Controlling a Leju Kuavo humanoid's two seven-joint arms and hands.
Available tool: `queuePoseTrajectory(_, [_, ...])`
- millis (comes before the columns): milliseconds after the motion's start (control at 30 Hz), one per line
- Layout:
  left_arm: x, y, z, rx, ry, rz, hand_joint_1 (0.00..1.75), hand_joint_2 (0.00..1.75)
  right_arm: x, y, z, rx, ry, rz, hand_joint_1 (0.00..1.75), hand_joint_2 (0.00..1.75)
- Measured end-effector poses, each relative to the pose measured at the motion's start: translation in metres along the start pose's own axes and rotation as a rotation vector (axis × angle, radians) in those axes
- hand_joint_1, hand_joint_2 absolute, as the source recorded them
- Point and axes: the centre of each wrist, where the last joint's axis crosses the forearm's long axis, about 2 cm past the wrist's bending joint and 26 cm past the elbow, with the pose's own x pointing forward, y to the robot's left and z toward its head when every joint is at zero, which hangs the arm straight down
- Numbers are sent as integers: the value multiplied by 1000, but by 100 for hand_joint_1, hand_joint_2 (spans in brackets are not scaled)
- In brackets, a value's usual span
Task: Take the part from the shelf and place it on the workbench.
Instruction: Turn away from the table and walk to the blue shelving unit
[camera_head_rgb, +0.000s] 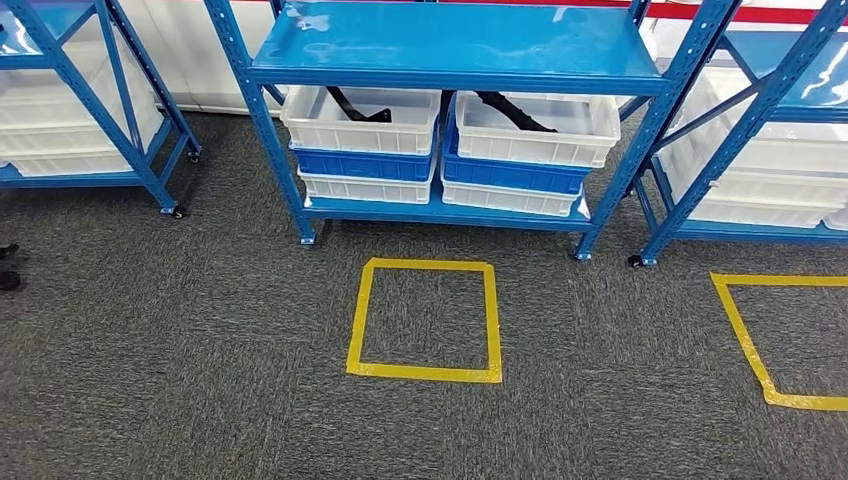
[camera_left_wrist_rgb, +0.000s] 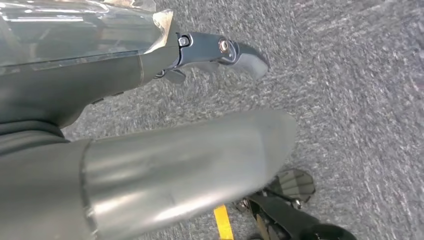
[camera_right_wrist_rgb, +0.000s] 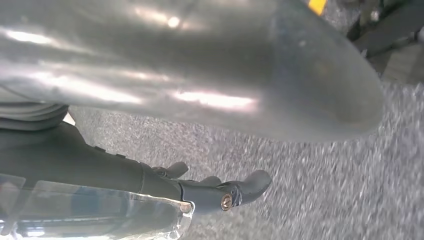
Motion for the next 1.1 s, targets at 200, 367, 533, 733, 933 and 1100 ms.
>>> queuePoseTrajectory(200, [2,0,0,0,-3,2,0,0,0,-1,0,-2,-1,1,0,0])
queuePoseTrajectory(367, [2,-2,0,-1,-2,8,0,0,-1,-2,0,-5,0,8,0,0])
queuePoseTrajectory(533, [3,-2,-1,4,-4,14,0,0,2,-4,-1,-9,-4,18,0,0])
queuePoseTrajectory(733, [4,-2,-1,8,-3,27,0,0,1,-5,-1,-10,-2,25,0,0])
queuePoseTrajectory(933, [2,-2,0,11,-1,26,0,0,1,-4,-1,-8,-1,24,0,0])
queuePoseTrajectory(1100, [3,-2,-1,11,-3,25,0,0,0,-4,-1,-12,-5,16,0,0])
